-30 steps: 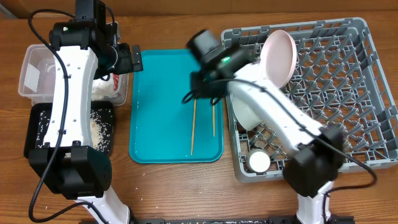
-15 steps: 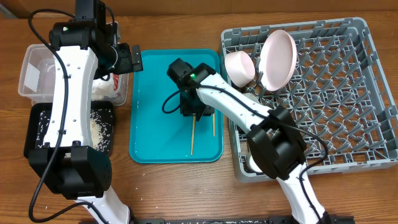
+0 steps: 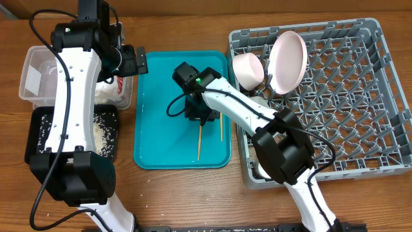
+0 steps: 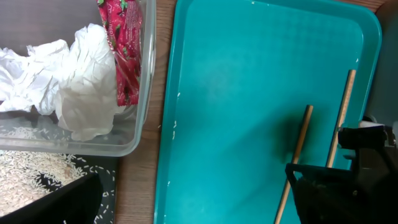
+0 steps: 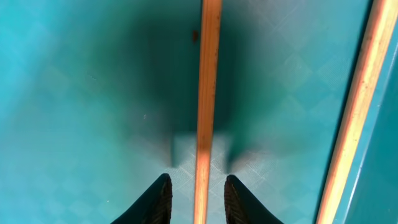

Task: Sort waste into correct bins and load items into the dishwasher
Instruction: 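Move the right gripper to a wooden chopstick and grasp it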

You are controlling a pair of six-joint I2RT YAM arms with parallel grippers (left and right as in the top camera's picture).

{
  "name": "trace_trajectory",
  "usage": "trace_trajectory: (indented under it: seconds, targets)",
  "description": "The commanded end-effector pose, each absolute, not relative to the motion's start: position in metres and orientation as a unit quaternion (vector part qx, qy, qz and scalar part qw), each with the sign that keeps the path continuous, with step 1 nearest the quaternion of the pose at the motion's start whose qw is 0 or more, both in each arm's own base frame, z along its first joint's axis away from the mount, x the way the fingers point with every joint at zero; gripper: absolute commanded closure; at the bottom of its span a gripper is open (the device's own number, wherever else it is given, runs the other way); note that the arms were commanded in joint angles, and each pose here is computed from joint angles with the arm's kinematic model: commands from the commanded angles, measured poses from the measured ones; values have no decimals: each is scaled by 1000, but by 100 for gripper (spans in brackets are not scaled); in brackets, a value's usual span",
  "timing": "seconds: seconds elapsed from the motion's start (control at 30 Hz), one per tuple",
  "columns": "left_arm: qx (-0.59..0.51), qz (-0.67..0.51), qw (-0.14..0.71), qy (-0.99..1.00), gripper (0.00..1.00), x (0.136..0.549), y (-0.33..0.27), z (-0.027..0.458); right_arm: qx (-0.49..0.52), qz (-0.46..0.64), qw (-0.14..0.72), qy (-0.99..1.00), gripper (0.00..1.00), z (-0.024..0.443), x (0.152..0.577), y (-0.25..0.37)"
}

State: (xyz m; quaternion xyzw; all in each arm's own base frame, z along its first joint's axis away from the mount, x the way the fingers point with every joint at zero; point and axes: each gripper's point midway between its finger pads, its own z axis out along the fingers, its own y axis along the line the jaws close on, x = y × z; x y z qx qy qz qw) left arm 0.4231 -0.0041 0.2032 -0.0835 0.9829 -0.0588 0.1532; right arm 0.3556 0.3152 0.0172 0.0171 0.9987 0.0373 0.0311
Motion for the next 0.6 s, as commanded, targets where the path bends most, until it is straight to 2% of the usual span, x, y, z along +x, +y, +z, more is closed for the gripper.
trace_trajectory:
  seconds: [0.0, 0.1, 0.27, 0.57]
  targets:
    - [-82, -56, 166, 981, 0, 427, -2, 210, 26, 22, 13, 999, 70, -3, 352, 311]
    - [-82, -56, 166, 981, 0, 427, -2, 210, 27, 19, 10, 999, 74, -6, 351, 311]
    - [-82, -56, 166, 981, 0, 427, -2, 210, 27, 18, 9, 999, 95, -6, 350, 310]
    - [-82, -56, 166, 981, 0, 427, -2, 210, 5, 11, -18, 1000, 96, 12, 339, 306]
